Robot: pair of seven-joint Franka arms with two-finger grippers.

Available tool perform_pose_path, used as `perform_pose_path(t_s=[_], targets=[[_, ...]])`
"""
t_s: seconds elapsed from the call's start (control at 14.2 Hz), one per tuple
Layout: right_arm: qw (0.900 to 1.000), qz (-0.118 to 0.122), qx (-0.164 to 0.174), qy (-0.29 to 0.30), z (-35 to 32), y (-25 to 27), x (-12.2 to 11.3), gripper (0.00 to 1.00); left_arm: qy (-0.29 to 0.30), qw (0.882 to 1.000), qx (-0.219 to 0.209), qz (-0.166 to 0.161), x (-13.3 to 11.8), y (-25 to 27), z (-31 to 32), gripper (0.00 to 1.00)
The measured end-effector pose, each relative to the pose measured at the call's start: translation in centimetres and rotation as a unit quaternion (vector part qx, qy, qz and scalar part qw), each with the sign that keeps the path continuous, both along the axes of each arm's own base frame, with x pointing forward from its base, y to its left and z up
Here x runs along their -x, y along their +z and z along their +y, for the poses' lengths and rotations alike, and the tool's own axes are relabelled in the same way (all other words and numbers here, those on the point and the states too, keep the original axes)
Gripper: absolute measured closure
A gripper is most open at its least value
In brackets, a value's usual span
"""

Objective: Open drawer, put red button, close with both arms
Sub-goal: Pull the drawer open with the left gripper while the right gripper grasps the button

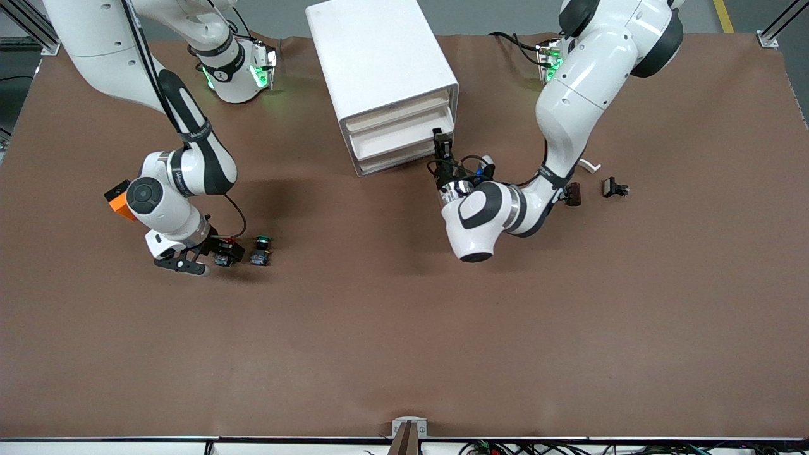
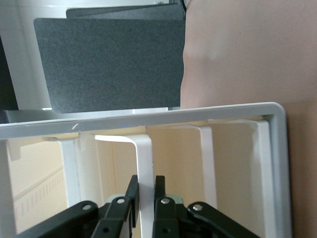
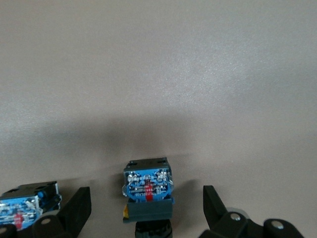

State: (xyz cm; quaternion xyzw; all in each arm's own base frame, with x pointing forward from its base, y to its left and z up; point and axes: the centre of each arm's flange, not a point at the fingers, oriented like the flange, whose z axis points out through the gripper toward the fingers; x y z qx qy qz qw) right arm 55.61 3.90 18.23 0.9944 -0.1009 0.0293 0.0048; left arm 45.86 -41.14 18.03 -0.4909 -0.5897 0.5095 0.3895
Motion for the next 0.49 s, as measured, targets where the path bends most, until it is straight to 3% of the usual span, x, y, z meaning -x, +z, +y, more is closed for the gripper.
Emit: perform_pose_path(t_s=[0.14, 0.21, 0.49], targets=[[1.0, 0.002, 0.0, 0.0, 0.0, -0.2, 0.1, 0.0, 0.014, 1.0, 0.001, -0.009, -1.6, 0.4, 1.0, 0.85], [1.0, 0.003, 0.0, 0.0, 0.0, -0.3, 0.1, 0.07, 0.021, 1.0, 0.002, -0.013, -2.3, 0.5, 1.6, 0.85], [1.0, 0.005, 0.001, -0.001, 0.0, -0.5, 0.1, 0.51, 0.053, 0.998, 0.006, -0.03, -5.1, 0.8, 3.6, 0.82]])
